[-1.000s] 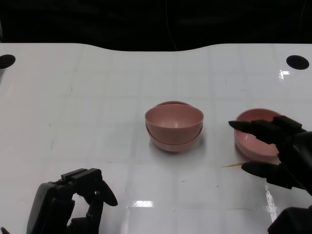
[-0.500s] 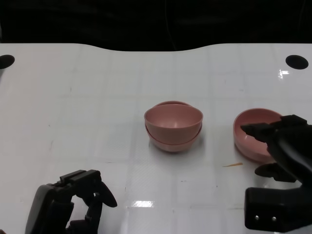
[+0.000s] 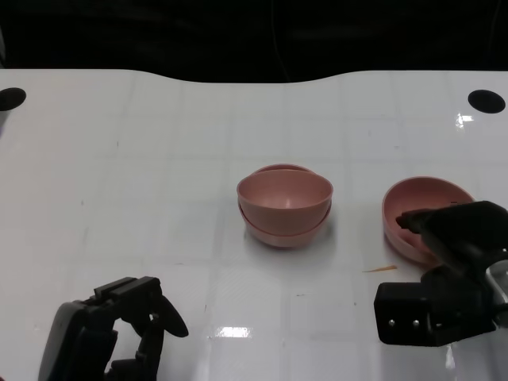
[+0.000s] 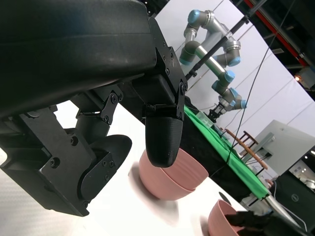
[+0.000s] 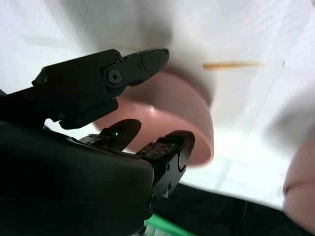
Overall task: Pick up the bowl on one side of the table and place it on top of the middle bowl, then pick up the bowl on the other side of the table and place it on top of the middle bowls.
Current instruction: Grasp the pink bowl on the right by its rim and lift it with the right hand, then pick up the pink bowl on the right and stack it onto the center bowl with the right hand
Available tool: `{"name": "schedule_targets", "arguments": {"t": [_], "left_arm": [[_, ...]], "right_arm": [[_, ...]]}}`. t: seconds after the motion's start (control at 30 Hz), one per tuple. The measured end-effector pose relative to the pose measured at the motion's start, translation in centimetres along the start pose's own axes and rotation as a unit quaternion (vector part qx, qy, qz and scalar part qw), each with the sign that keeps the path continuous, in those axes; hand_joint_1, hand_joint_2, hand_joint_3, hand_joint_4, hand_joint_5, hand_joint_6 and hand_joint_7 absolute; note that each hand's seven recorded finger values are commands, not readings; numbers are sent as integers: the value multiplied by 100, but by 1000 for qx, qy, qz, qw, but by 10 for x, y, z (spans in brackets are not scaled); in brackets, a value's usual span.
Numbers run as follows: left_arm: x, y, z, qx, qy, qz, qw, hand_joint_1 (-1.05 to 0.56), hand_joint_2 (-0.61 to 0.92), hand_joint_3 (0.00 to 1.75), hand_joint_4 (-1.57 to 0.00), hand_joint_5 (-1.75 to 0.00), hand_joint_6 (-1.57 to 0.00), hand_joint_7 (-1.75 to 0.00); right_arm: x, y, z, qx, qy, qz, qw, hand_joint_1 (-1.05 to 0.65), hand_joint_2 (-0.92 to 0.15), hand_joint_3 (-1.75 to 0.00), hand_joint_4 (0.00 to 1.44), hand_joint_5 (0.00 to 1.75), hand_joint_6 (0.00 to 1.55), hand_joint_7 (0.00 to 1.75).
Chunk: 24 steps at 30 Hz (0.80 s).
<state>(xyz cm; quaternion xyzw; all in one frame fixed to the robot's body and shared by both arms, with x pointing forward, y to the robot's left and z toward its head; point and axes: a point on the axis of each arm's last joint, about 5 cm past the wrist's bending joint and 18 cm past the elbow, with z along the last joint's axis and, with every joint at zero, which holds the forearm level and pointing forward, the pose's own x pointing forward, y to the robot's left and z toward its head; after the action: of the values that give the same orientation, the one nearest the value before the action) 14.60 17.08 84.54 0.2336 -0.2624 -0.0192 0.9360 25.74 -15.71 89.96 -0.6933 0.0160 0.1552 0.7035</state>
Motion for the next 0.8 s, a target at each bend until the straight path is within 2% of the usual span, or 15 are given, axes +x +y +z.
{"name": "schedule_targets", "arguments": {"t": [0.07,0.1,0.17,0.23,0.3,0.33,0.43,0.47,0.5,0.53,0.57,0.6,0.7,0.8], "left_arm": [[0,0,0,2,0,0,1000,6,36,146,-80,-173,-78,-148],[0,0,0,3,1,0,1000,7,36,146,-80,-173,-78,-148],[1,0,1,4,2,0,1000,7,37,145,-80,-172,-78,-148],[1,1,1,5,0,-3,1000,8,37,145,-80,-172,-78,-148],[1,0,1,4,0,-4,1000,8,38,145,-80,-172,-78,-148],[1,0,1,4,0,-5,1000,8,38,145,-80,-172,-78,-148],[2,0,1,4,0,-6,1000,6,37,146,-80,-171,-78,-149],[2,0,1,4,0,-7,1000,6,36,147,-80,-171,-78,-149],[3,0,1,4,-1,-8,1000,6,36,147,-81,-171,-78,-149],[3,0,0,4,-1,-9,1000,6,35,147,-81,-171,-78,-149],[4,0,0,4,-2,-9,1000,6,35,147,-80,-171,-78,-150],[4,0,0,4,-3,-9,1000,7,35,148,-80,-172,-78,-150],[5,0,0,4,-5,-11,1000,7,33,149,-81,-172,-78,-150],[6,0,0,4,-5,-11,1000,7,32,151,-81,-171,-79,-149]], "right_arm": [[3,4,-2,-5,-7,7,1000,-27,-91,0,88,99,96,4],[4,4,-2,-3,-12,2,1000,-26,-91,0,88,115,100,4],[8,4,-3,-4,-22,-6,1000,-20,-92,-1,88,136,99,1],[10,5,-7,-3,-38,-21,999,-16,-92,-2,87,143,103,3],[10,8,-10,13,-52,-41,998,-15,-92,-8,88,146,117,10],[10,10,-11,23,-56,-49,997,-15,-92,-11,87,154,123,15],[10,14,-14,35,-71,-79,994,-14,-90,-12,86,167,127,21],[9,14,-14,34,-77,-91,992,-13,-88,-10,84,171,122,37],[9,12,-14,32,-82,-105,991,-11,-85,-7,85,173,104,80],[9,11,-14,29,-86,-120,989,-10,-83,-6,86,174,96,99],[9,9,-14,27,-90,-135,986,-9,-82,-6,86,174,92,110],[8,7,-13,24,-92,-147,985,-8,-81,-5,87,174,90,117],[9,0,-10,23,-102,-172,980,-10,-81,-5,90,175,89,121],[8,-12,-3,29,-124,-201,971,-9,-81,-6,92,175,88,129]]}}
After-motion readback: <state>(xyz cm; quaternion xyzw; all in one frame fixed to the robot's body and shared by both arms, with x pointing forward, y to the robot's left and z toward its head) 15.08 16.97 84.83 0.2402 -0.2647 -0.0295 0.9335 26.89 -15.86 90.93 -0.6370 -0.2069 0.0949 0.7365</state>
